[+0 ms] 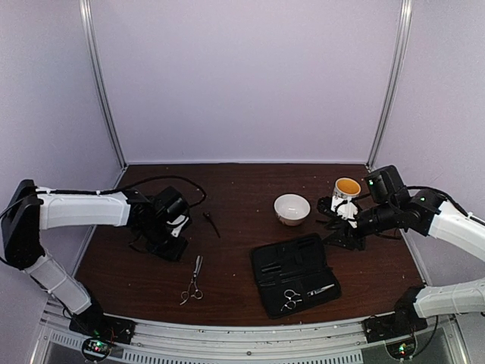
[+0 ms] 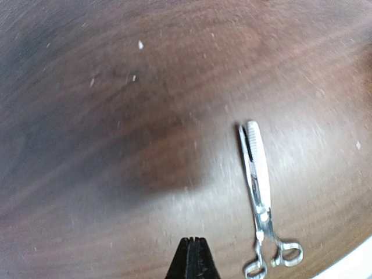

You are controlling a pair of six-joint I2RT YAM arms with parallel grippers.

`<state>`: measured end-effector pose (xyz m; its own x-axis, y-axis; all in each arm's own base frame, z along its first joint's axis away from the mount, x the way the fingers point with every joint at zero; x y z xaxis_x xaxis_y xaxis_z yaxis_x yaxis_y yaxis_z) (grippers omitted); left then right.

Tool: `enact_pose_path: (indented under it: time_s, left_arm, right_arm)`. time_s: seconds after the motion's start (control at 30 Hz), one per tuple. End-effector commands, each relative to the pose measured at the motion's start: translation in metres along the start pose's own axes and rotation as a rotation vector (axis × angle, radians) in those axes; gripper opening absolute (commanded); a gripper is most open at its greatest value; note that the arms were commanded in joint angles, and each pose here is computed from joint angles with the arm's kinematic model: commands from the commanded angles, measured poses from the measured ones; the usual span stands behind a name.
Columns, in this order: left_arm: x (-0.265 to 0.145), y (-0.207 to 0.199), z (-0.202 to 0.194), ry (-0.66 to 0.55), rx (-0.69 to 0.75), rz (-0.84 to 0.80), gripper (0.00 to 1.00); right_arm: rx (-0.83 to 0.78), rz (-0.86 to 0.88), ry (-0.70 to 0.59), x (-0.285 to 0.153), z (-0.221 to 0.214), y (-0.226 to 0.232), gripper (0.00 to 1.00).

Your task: Sort the hair-cutting tools

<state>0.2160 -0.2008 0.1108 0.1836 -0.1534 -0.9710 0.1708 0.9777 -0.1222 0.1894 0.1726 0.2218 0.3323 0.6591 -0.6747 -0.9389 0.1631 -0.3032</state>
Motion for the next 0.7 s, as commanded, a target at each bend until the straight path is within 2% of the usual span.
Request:
enact_pose_path:
  time_s: [0.0, 0.37, 0.67]
  left_arm:
    - [-0.001, 0.003, -0.034, 0.093, -0.004, -0.034, 0.00]
    - [0.014, 0.000, -0.090, 0.244, 0.067, -0.037, 0.00]
    - [0.022, -0.038, -0.096, 0.303, 0.198, -0.086, 0.00]
  right_arm:
    - [-0.007, -0.018, 0.005, 0.000, -0.001, -0.002, 0.40]
    - [-0.016, -0.018, -0.003, -0.001, 0.000, -0.001, 0.41]
    - [-0.021, -0.029, 0.001, -0.003, -0.001, -0.001, 0.41]
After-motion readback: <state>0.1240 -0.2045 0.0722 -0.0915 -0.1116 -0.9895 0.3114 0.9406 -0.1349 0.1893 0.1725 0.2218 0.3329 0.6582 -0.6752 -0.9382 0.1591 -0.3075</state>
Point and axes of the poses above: each gripper's point midway between its finger pads, its own x axis out along the fingers, its own y axis along the line the jaws close on, z = x × y, the point moved 6 cm from there along -x, back along the fingers, and after that the axes turned 13 degrees about -x, right-handed, at the moved point
